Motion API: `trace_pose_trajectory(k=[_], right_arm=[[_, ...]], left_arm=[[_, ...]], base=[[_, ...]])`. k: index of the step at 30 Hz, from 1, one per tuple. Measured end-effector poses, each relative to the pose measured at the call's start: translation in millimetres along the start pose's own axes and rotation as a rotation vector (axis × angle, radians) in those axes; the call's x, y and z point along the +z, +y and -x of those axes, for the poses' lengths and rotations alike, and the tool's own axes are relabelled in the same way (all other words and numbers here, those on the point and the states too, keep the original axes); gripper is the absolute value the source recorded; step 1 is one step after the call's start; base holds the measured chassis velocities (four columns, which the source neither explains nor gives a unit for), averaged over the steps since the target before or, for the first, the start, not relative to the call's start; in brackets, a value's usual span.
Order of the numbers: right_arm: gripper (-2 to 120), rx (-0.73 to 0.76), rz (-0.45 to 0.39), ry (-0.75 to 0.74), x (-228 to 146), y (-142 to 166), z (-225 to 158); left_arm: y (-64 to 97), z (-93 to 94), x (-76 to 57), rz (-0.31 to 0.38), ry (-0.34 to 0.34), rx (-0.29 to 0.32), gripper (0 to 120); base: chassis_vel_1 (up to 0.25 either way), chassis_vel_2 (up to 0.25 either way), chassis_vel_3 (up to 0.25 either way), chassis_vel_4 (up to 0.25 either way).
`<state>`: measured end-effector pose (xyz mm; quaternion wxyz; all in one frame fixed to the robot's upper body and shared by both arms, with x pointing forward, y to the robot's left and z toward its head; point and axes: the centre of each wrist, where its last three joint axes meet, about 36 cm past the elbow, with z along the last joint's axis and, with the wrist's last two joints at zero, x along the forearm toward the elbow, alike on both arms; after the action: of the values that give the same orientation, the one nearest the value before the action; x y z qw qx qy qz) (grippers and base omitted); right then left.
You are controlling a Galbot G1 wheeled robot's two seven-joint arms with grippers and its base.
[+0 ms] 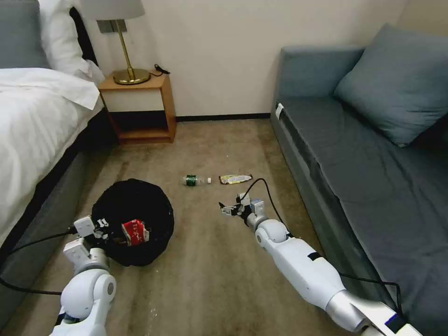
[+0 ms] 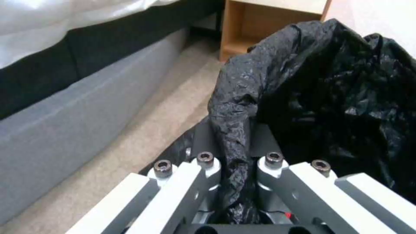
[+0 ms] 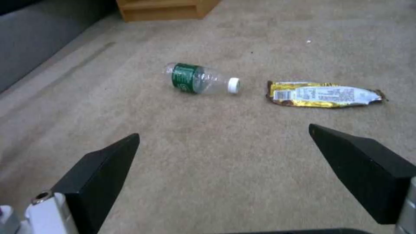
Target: Pick up the trash bin, then pick up the garbage on the floor and place it into the trash bin.
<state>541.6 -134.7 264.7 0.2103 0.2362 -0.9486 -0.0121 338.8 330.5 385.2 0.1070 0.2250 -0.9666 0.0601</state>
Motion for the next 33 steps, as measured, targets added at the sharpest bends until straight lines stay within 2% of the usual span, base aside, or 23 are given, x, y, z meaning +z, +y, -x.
trace_pose_trajectory(k=[33], right_arm=[[100,-0.016,-0.010,-0.013,10.4,4.6,-7.0]], left_arm=[[3.5,-0.1,1.5,0.008,-0.002,-0.003,5]], base=[[-0.152,0.154,0.155,-0.151]])
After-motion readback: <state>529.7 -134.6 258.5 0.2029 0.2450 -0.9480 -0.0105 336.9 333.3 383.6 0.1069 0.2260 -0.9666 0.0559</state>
